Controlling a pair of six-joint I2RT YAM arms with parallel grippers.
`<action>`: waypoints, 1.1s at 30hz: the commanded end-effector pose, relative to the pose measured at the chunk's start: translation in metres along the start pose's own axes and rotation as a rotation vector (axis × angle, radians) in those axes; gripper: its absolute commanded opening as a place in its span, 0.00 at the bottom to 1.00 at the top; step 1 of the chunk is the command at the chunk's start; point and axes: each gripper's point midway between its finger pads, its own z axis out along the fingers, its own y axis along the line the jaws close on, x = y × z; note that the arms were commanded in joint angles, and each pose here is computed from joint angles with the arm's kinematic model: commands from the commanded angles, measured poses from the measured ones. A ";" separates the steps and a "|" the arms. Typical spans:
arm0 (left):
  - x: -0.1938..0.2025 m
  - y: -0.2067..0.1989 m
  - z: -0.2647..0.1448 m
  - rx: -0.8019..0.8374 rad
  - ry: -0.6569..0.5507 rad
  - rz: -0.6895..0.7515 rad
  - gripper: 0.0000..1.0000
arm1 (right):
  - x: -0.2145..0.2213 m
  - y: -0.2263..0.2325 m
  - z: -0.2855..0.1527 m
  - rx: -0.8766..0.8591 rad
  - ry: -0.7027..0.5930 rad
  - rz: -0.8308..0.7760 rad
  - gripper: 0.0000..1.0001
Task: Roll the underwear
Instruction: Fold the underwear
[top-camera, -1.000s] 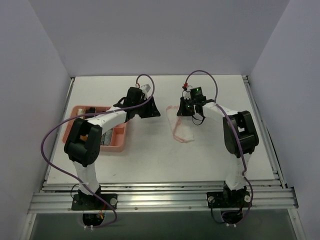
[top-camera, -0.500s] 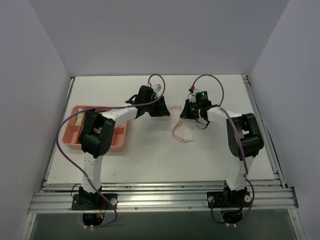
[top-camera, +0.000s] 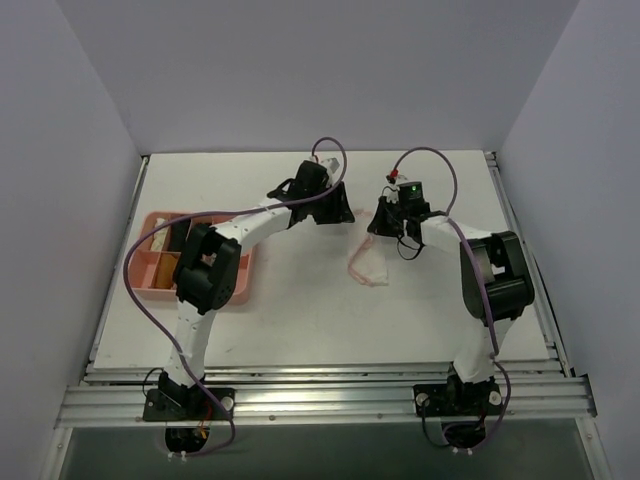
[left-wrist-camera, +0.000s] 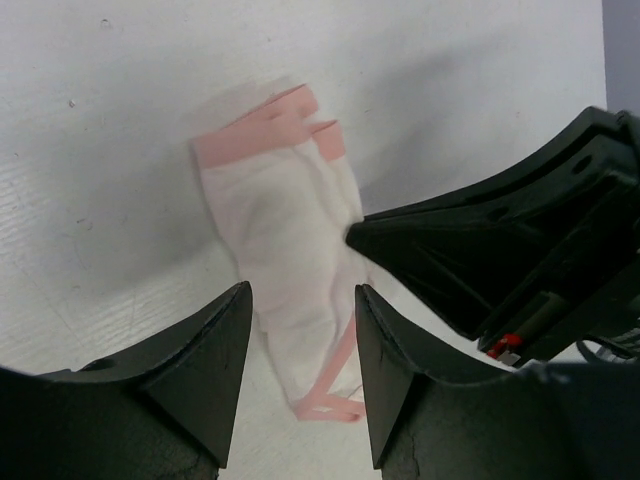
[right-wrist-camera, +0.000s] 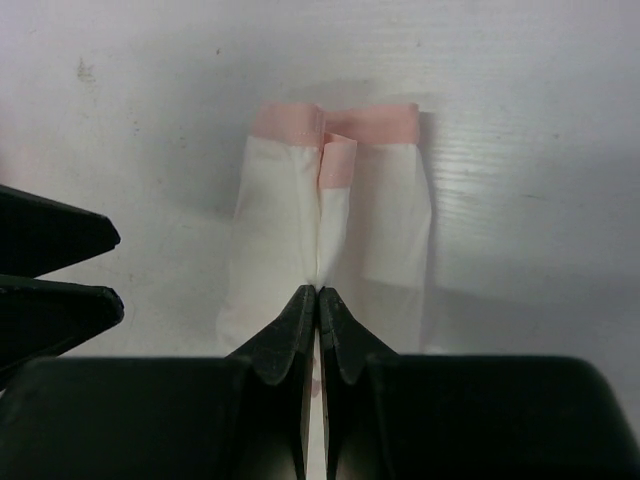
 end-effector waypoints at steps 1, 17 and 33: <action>-0.001 0.010 0.000 -0.046 -0.010 -0.021 0.54 | -0.030 -0.012 -0.012 0.066 -0.056 -0.040 0.00; 0.050 -0.057 -0.039 0.119 -0.114 0.150 0.45 | -0.032 -0.024 -0.012 0.043 -0.061 0.025 0.00; 0.093 -0.071 0.017 0.097 -0.089 0.197 0.05 | -0.028 -0.026 -0.015 0.037 -0.060 0.048 0.00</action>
